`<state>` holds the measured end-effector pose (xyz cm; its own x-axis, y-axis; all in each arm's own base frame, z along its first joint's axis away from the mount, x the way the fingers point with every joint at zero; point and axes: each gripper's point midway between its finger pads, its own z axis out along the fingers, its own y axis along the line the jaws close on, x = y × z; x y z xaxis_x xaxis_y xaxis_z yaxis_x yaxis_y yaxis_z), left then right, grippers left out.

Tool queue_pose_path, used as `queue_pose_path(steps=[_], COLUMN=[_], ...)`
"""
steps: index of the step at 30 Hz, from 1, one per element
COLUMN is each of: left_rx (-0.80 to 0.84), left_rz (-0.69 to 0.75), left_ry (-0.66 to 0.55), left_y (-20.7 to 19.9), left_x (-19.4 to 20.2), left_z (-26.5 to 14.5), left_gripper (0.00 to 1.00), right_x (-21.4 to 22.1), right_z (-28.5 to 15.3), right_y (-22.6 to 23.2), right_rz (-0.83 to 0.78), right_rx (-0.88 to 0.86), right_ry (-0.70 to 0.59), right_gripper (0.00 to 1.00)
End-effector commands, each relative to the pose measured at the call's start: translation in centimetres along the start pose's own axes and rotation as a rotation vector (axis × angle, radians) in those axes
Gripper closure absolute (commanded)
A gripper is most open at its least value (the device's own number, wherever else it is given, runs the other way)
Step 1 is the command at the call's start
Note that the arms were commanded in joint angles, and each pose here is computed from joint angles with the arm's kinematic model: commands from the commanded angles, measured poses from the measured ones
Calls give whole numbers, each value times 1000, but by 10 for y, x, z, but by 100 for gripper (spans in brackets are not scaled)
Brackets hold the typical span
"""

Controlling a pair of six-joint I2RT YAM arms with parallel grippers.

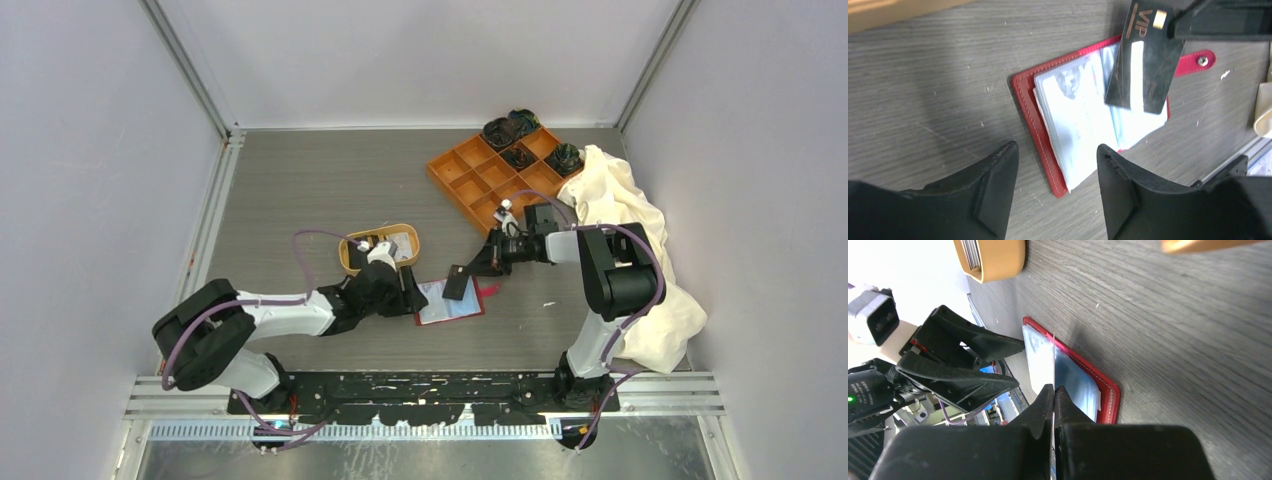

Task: Put the credit cards into the card holder
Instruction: Insert the credit card into the card holder.

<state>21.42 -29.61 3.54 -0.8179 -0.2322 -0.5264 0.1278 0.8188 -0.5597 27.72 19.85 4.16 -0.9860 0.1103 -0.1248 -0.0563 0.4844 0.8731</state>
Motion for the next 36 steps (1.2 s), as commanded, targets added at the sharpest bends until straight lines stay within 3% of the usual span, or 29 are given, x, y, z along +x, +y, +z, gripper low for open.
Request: queue_pose_path(steps=[1,7,14,25,36], left_rx=[-16,28,-33,-104,-92], left_rz=[94,32,-53,-85,-70], left_ry=[87,117,141,167,179], left_y=[21,21,27,42,40], left_x=[23,36,43,53,56], left_z=[-15,-19,-10,2,10], left_gripper=[39,39,44,75,76], right_x=[-8,2,9,19,36], right_z=[-6,-7,-3,6,15], right_y=[-1,-5,3,9,13], right_rz=[29,6,-58,-75,-100], right_rx=[-15,8,45,11,22], right_ry=[-37,-1,25,67,134], right_gripper=[99,99,99,99,99])
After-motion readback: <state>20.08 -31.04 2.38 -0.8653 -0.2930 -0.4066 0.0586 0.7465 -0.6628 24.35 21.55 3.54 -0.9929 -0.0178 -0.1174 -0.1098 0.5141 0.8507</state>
